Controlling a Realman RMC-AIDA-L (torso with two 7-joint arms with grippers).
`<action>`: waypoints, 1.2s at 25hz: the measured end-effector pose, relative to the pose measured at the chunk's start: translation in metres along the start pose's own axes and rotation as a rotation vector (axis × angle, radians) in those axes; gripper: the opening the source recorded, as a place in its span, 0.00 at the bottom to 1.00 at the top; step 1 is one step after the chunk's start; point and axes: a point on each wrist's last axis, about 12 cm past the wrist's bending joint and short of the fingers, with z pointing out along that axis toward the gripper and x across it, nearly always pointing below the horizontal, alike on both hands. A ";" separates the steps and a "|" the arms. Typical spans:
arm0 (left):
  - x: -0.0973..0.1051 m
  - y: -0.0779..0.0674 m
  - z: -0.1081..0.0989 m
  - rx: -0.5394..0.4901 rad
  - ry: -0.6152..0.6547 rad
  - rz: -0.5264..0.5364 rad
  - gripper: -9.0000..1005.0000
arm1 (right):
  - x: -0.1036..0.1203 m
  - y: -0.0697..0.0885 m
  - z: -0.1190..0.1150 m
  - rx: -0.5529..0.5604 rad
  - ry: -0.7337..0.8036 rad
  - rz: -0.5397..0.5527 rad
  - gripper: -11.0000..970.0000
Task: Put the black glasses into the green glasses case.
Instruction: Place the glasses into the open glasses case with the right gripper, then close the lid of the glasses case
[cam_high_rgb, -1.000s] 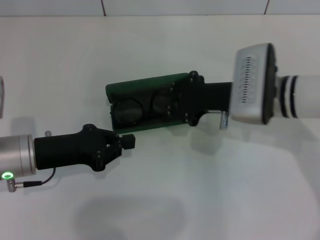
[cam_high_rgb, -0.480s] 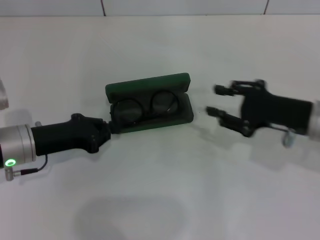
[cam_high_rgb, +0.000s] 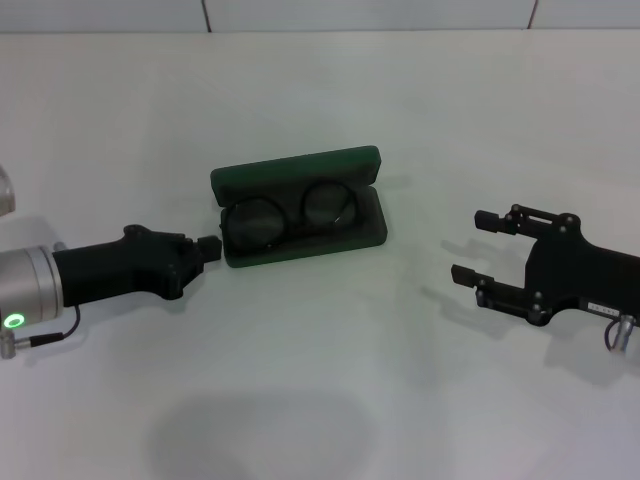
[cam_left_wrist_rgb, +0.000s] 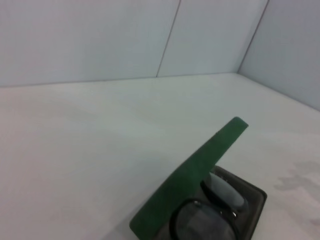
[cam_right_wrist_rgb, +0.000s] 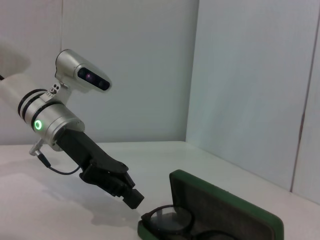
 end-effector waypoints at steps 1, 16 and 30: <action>0.000 0.000 0.000 0.000 0.001 0.000 0.02 | 0.001 0.000 0.000 0.000 0.001 -0.001 0.67; -0.003 -0.001 0.012 -0.019 -0.003 0.005 0.02 | 0.004 0.008 -0.002 -0.024 -0.009 0.022 0.66; -0.004 0.004 0.016 -0.069 -0.004 0.008 0.02 | 0.005 0.010 -0.004 -0.033 -0.016 0.033 0.66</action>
